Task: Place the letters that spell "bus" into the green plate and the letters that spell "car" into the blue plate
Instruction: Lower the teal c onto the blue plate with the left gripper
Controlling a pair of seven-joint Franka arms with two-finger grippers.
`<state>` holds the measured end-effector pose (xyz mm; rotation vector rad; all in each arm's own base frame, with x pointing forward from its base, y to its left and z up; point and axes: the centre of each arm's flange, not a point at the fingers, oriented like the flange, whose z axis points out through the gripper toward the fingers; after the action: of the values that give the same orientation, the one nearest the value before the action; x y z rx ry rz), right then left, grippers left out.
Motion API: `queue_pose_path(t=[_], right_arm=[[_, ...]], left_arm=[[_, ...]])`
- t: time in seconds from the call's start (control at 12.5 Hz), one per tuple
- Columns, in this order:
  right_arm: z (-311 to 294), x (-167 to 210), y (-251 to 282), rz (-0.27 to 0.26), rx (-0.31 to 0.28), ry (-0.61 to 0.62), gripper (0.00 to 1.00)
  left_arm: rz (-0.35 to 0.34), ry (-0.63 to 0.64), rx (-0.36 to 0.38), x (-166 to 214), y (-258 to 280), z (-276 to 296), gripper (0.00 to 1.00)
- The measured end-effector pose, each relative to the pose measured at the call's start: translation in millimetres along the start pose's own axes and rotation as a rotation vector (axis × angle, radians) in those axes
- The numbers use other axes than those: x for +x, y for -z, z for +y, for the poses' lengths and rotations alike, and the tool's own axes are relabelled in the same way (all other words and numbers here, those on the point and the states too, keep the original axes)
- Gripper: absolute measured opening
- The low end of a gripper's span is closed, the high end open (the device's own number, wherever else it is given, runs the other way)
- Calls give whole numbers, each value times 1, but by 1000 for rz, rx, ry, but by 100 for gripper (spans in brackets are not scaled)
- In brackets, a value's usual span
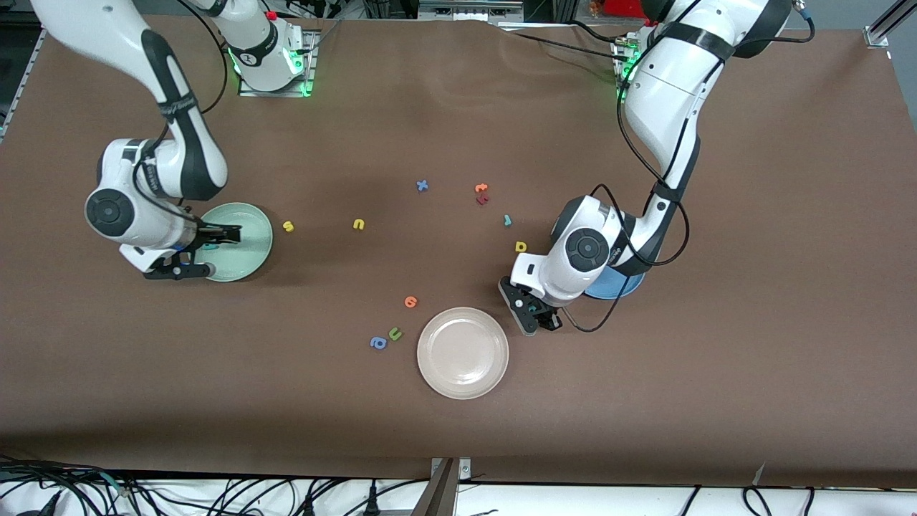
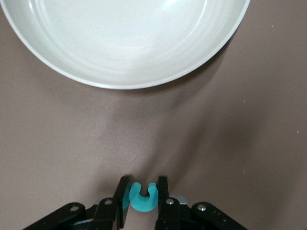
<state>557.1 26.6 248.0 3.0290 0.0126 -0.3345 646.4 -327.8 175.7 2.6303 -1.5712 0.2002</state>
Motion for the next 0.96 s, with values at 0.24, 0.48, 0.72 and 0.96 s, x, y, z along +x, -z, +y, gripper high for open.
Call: queue_pose_path(t=[0.24, 0.48, 0.72, 0.96], right_arm=[[-70, -14, 12, -4, 10, -58, 99], [-118, -29, -3, -12, 15, 113, 98], [-140, -42, -26, 39, 31, 306, 95], [-143, -53, -42, 70, 36, 393, 72]], left_arm=[[-34, 5, -24, 1, 24, -5, 27], [-111, 35, -72, -18, 70, -26, 27], [-144, 48, -100, -59, 88, -67, 27], [-166, 56, -121, -78, 78, -72, 27]])
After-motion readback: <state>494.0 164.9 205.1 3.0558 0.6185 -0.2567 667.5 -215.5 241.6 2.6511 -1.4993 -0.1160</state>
